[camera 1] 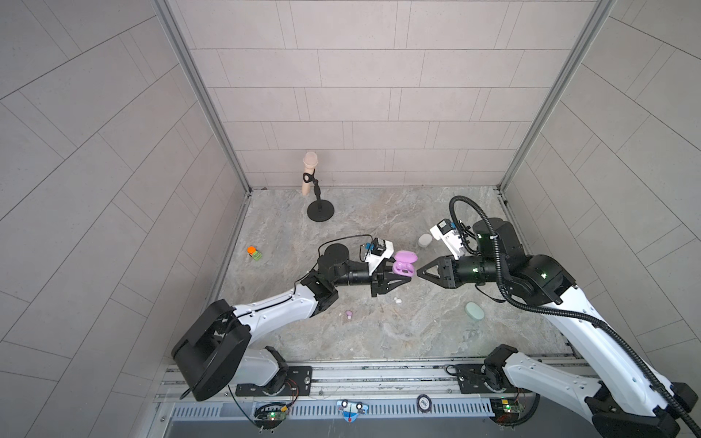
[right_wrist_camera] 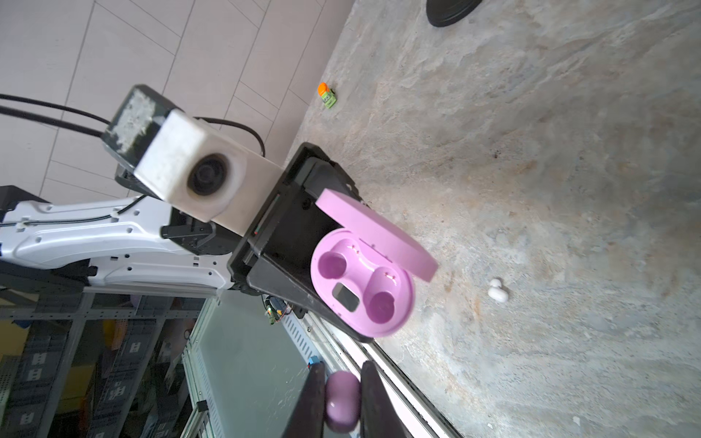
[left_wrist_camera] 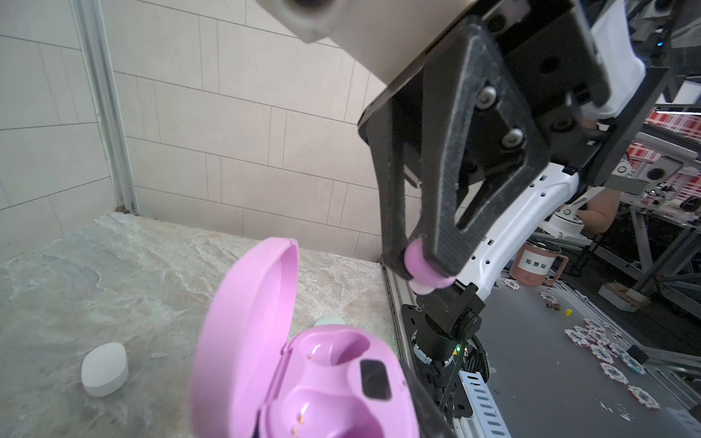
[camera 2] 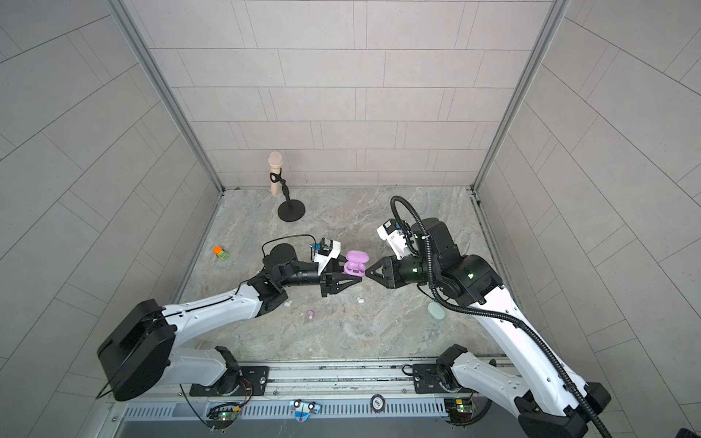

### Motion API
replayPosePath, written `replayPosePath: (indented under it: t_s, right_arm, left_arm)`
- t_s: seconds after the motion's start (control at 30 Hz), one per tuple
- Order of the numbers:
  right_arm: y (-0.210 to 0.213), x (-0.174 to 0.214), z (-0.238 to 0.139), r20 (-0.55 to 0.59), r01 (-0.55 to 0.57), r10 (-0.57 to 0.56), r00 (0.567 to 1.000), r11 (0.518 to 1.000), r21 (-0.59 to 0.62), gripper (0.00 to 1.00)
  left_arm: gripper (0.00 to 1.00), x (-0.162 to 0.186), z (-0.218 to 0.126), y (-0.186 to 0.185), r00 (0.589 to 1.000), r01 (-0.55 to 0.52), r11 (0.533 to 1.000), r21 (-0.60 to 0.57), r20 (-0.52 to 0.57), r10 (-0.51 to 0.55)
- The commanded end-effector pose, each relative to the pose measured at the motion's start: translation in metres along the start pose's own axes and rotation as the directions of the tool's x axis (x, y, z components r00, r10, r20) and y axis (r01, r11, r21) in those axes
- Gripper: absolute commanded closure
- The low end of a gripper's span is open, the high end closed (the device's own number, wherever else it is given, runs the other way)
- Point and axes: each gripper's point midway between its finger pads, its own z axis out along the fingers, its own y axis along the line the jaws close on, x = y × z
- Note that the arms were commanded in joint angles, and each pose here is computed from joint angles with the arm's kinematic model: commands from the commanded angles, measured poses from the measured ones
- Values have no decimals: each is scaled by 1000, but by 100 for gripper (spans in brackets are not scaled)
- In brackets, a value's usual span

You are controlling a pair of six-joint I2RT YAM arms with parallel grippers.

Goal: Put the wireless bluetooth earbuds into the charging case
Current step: 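Carry the earbud to the pink case while the left gripper brings the case closer, then press the pink earbud into the case slot with the right gripper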

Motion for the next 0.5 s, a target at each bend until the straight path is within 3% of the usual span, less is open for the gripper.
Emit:
replayPosePath:
  t_s: [0.0, 0.47]
  right_arm:
    - [18, -5, -6, 24, 61, -59, 998, 995, -79, 85]
    - [15, -4, 4, 10, 52, -51, 999, 994, -99, 84]
  left_arm:
    - [81, -16, 5, -16, 998, -54, 995, 88, 36, 51]
    - [81, -25, 7, -33, 996, -76, 989, 124, 56, 69]
